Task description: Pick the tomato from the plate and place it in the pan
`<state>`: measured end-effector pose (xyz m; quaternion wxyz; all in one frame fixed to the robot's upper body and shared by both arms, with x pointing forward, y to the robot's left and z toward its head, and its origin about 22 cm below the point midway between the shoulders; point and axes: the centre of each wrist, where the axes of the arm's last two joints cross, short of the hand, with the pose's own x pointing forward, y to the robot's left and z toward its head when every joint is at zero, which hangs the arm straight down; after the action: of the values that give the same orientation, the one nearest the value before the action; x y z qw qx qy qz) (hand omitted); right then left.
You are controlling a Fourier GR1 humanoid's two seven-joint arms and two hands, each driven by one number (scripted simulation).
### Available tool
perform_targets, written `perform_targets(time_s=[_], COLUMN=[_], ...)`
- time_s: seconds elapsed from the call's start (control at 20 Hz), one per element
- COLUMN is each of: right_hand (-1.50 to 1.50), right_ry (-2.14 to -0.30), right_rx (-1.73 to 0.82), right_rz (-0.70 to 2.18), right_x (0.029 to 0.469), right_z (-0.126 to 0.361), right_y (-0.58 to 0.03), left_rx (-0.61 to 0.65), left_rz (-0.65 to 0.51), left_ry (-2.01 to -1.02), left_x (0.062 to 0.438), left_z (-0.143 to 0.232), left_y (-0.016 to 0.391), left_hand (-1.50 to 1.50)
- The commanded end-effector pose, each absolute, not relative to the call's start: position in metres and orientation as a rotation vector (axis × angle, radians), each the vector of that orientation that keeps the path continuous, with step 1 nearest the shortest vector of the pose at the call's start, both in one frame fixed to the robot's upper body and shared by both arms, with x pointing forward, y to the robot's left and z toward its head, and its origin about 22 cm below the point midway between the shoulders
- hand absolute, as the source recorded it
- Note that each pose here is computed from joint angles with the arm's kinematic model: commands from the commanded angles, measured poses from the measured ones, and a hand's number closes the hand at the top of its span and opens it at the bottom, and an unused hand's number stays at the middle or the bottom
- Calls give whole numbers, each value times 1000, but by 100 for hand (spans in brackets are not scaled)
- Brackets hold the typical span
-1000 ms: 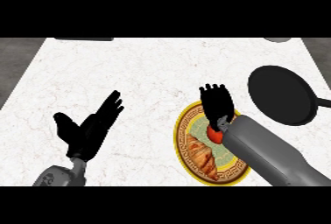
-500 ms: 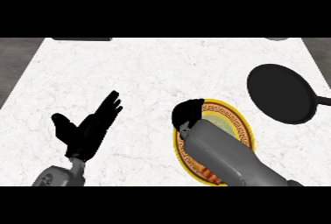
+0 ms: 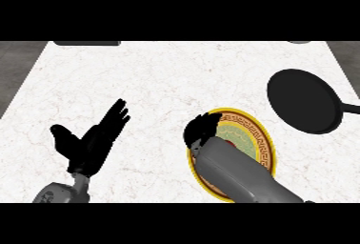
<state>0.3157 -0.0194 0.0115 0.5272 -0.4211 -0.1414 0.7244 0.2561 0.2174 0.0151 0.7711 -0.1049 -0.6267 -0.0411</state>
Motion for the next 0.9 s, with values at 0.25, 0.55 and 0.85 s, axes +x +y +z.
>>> perform_targets(time_s=[0.25, 0.55, 0.85], right_hand=[-150, -150, -150], right_ry=[-125, -110, -86], right_rx=[-1256, -1240, -1258], right_rz=[1714, 1699, 1715], right_x=[315, 318, 319], right_z=[9, -3, -17], right_y=[-20, -42, -64], left_rx=[-217, -224, -221], left_rz=[-73, -73, -77], left_ry=[-1357, -1363, -1353], left_x=[256, 248, 254], left_z=[13, 6, 8], left_y=[216, 225, 210], left_hand=[0, 0, 0])
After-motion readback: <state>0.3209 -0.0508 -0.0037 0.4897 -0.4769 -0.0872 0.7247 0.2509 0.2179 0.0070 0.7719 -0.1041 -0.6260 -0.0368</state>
